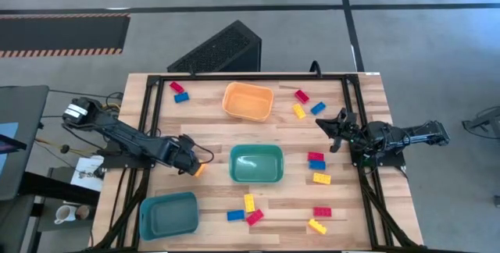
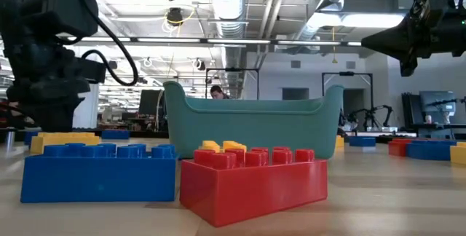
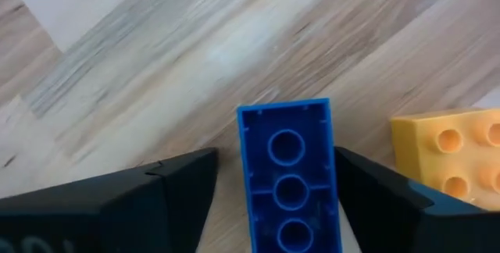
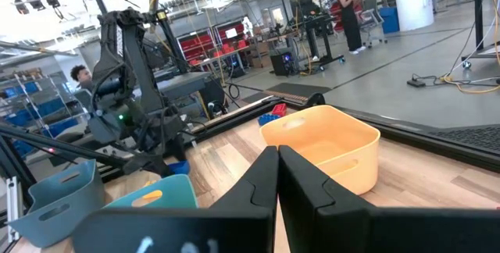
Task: Sort & place blocks by color
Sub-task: Put the blue game piece into the green bin
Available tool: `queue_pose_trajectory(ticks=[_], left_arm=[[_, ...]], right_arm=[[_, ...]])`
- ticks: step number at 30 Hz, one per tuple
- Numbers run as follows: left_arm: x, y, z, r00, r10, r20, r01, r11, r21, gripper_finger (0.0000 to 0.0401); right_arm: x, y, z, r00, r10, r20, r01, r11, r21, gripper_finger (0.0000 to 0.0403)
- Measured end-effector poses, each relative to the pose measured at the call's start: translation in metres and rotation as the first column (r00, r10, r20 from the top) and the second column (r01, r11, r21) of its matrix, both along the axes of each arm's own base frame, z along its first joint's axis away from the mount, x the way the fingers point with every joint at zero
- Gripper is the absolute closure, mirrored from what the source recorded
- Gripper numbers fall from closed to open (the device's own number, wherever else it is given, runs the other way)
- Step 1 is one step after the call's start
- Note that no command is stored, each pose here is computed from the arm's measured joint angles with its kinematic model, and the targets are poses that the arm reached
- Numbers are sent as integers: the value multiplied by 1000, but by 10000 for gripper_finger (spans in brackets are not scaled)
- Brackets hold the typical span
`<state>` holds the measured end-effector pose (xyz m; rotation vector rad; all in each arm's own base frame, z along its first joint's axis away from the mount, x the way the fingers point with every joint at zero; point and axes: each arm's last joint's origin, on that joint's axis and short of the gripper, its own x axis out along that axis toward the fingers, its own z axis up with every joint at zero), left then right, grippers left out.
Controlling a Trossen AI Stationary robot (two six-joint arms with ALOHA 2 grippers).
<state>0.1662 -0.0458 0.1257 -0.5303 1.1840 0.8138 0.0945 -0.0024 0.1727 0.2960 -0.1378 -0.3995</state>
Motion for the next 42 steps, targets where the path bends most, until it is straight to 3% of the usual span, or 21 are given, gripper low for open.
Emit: queue_pose_trajectory(ticks=[2,5,9,11,13,17,21,24,29,36,42], left_arm=[[0,0,4,999,-29,20,29,1000,5,221],[-3,4,22,998,-63,-4,63,993,100,304],[3,-1,65,971,-133,197,79,963,258,302],[9,-8,85,912,-209,353,83,937,339,302],[13,-17,102,821,-289,492,67,905,420,302],[24,-36,117,669,-431,605,47,837,545,302],[37,-55,110,554,-562,614,71,767,637,302],[47,-64,101,488,-606,628,79,748,659,302],[59,-72,79,465,-645,607,149,733,664,302],[75,-59,65,494,-629,601,148,742,654,302],[106,-28,46,348,-699,624,326,715,619,302]], right_arm=[[0,0,0,1000,0,0,0,1000,0,368],[0,0,0,1000,0,0,0,1000,0,368],[0,0,0,1000,0,-2,0,1000,0,368],[0,0,0,1000,0,-1,0,1000,0,368],[0,0,0,1000,0,-1,0,1000,0,368],[0,0,0,1000,0,-1,0,1000,0,368],[0,0,0,1000,0,-1,0,1000,0,368],[0,0,0,1000,0,-1,0,1000,0,368],[0,0,0,1000,0,-1,0,1000,0,368],[0,0,0,1000,0,-1,0,1000,0,368],[0,0,0,1000,0,0,0,1000,0,368]])
